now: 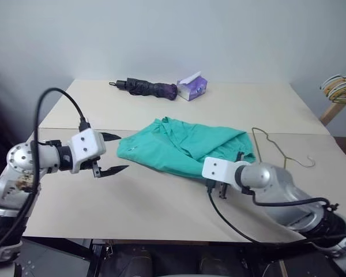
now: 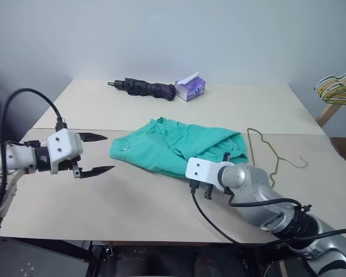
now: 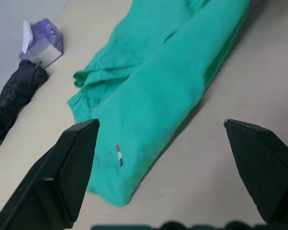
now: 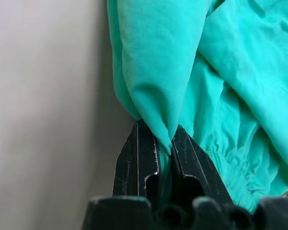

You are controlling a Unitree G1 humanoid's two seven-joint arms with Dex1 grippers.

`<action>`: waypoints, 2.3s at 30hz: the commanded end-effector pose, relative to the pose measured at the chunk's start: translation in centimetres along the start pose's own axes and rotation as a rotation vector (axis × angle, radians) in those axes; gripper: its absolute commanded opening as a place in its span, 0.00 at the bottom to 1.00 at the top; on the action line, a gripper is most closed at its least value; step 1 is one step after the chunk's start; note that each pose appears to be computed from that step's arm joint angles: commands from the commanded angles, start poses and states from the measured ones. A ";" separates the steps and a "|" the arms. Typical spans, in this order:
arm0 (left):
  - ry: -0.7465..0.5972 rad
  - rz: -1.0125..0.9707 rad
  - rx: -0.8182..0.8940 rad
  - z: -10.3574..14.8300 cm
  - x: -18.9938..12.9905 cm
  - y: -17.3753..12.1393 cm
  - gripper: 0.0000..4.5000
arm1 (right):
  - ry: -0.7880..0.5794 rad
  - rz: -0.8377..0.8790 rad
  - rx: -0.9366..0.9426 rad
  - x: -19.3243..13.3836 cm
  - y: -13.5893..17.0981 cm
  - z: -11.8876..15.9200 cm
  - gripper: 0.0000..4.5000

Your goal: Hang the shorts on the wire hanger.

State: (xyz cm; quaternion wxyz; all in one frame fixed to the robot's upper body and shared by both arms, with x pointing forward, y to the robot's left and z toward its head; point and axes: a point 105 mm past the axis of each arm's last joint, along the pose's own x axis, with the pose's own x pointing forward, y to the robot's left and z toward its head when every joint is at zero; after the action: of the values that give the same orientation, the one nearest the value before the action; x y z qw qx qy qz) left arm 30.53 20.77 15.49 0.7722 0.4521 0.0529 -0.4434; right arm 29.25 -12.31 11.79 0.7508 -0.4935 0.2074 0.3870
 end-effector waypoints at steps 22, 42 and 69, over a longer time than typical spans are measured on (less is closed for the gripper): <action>0.186 0.068 0.220 -5.2 11.4 1.4 0.60 | -0.103 -0.058 -0.064 -3.7 -2.7 0.5 0.00; 0.008 -0.174 0.314 -1.7 1.8 2.5 0.01 | -0.377 0.128 -0.310 -6.9 -1.2 1.5 0.00; 0.076 1.203 0.185 8.4 -6.0 26.7 0.01 | -0.172 -1.024 -0.454 -9.2 -28.8 6.2 0.00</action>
State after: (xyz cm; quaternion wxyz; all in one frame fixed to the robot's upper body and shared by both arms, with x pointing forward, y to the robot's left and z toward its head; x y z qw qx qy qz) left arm 44.74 21.28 37.39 0.8597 0.4776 -0.1808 -0.0143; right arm 45.83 -13.94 34.26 0.7238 -0.6523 -0.1678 0.1498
